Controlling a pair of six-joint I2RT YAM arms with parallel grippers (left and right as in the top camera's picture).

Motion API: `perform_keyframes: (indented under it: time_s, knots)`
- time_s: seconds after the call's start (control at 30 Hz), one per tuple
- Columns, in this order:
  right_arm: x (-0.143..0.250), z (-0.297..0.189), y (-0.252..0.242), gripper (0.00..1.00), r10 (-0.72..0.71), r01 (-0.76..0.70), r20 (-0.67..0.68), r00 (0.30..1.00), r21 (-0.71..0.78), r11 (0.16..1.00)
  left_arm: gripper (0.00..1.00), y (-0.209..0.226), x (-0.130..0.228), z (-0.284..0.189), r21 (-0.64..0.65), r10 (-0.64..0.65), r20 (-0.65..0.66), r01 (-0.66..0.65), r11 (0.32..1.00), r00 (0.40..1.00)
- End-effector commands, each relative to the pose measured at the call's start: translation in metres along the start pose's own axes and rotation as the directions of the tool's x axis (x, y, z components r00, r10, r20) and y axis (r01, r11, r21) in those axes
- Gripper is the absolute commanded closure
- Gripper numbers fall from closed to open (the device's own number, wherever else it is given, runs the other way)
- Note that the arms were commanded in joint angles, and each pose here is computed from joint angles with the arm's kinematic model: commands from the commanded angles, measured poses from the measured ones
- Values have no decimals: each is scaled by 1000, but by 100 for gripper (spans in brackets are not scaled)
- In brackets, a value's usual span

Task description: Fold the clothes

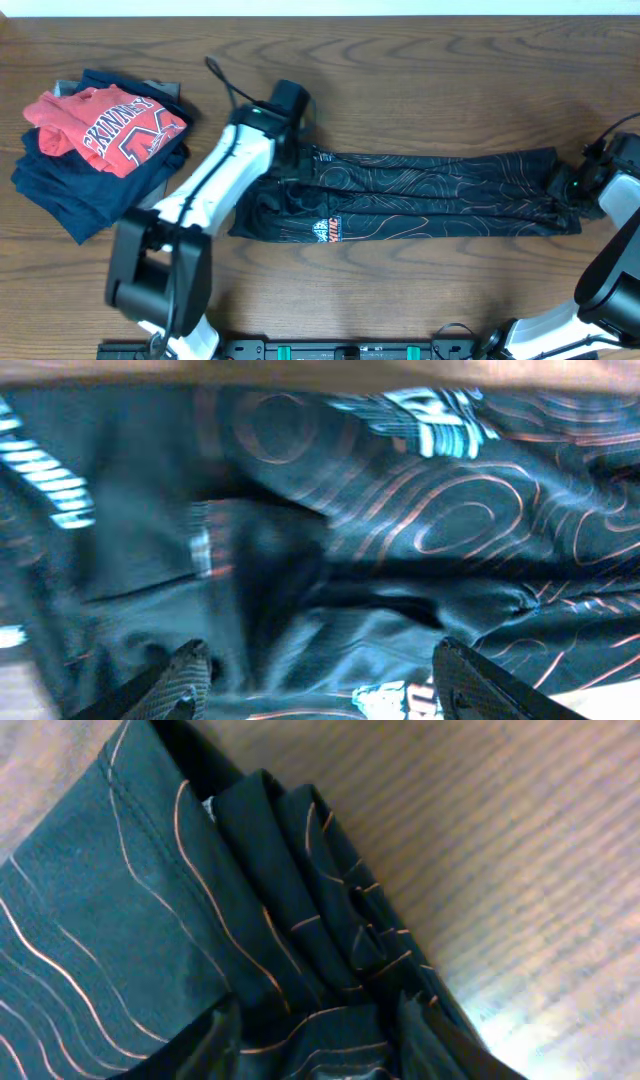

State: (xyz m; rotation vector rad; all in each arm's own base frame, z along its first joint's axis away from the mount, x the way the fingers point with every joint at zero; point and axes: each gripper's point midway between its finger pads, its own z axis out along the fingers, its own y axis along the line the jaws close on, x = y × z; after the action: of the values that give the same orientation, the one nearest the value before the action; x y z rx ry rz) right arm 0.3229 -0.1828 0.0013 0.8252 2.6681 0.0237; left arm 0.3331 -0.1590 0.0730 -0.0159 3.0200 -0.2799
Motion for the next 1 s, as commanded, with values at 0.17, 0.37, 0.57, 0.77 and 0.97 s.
perform_keyframes:
  time_s: [0.17,0.37,0.57,0.77,0.97]
  knots:
    - [2,-16,-22,44,-75,77,-47,996,36,996,28,8,1,-18,4,-71,12,71,997,997]
    - [10,-18,-31,32,-112,115,-80,991,37,993,28,10,12,-16,-15,-75,-28,75,997,997]
    - [7,-17,-30,29,-151,152,-68,986,19,988,28,12,17,-17,-25,-80,-49,79,997,996]
    - [8,-13,-21,30,-165,163,-63,984,-35,986,28,12,16,-17,-24,-85,-45,84,996,995]
    - [20,3,-21,38,-164,159,-115,980,-55,986,28,12,17,-17,-26,-86,-49,84,996,995]
